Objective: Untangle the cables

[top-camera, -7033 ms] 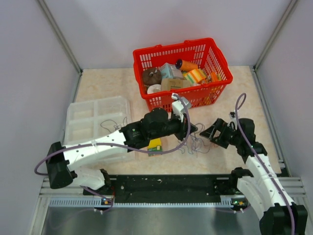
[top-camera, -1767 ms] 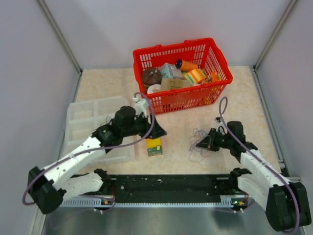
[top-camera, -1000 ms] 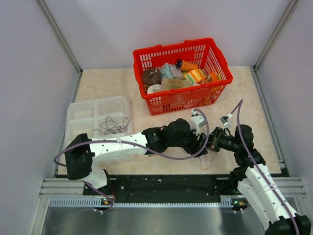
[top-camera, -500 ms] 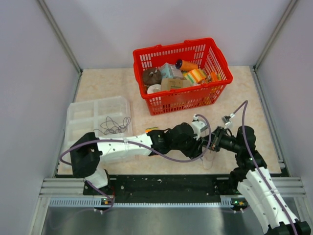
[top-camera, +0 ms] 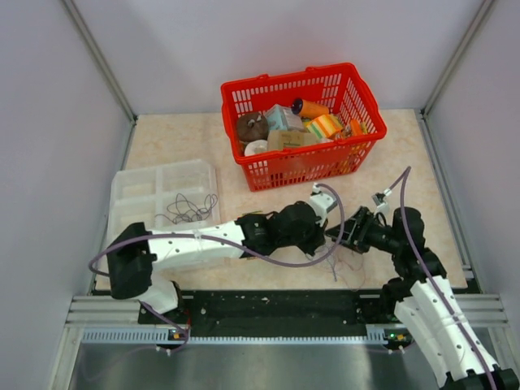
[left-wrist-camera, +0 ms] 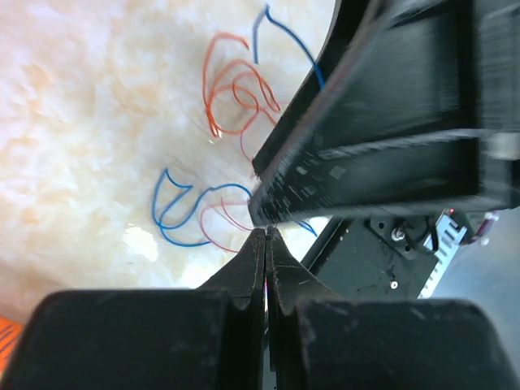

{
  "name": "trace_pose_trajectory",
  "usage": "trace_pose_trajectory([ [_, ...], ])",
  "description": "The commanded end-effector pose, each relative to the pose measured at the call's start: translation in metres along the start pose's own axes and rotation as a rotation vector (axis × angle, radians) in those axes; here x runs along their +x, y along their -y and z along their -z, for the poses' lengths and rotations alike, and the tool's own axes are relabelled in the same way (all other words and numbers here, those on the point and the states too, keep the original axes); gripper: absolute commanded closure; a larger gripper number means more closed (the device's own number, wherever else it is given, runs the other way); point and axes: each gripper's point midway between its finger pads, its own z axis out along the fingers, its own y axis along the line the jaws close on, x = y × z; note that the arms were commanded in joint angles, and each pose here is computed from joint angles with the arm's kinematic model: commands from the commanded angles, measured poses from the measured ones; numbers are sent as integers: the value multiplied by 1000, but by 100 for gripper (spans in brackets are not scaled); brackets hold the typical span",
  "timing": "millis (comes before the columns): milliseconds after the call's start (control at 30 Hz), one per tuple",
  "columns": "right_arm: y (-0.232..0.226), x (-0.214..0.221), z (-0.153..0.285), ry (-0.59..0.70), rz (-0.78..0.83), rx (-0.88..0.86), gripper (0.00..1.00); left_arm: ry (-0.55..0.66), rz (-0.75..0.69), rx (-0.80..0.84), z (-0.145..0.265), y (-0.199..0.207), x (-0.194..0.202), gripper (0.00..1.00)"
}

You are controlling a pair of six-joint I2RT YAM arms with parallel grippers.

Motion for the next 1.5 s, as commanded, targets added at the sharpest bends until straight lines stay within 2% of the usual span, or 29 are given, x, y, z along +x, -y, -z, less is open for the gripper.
trace_pose_trajectory([
  [0,62,-12,7,55,102,335,39,280,-12,-20,62,2,-72,100],
  [67,84,-15,8,52,101,432,35,346,1,-61,79,-9,-78,100],
  [167,87,-9,2,8,80,418,31,420,30,-93,96,-21,-81,100],
  [267,86,-6,-3,1,73,382,32,373,30,-53,90,-14,-73,100],
  [333,87,-8,-4,14,70,380,37,314,32,-22,77,-7,-65,98],
  [367,86,-9,-4,20,66,379,42,277,40,-16,69,-6,-59,90],
  [433,81,-12,-7,28,67,360,48,203,67,1,58,0,-48,61],
  [500,78,-19,-9,45,71,358,51,184,81,31,48,5,-42,34],
  [533,78,-21,-9,49,73,362,53,185,91,50,44,8,-40,25],
  [600,77,-26,-12,52,69,369,56,191,129,66,37,9,-36,24],
  [667,77,-27,-18,41,46,357,63,200,143,99,31,13,-33,24],
  [867,56,-21,-35,9,-86,193,86,151,167,126,11,16,-19,39],
  [933,39,-21,-34,6,-107,126,94,144,178,120,5,15,-16,39],
  [1000,22,-21,-29,9,-128,70,99,141,182,118,1,15,-16,34],
  [1100,-2,-18,-20,15,-167,-8,100,150,190,90,0,9,-18,30],
  [1367,-52,-17,4,33,-191,-159,100,189,194,35,5,0,-28,34],
  [1467,-60,-14,9,17,-180,-175,100,208,185,3,9,-4,-36,29],
])
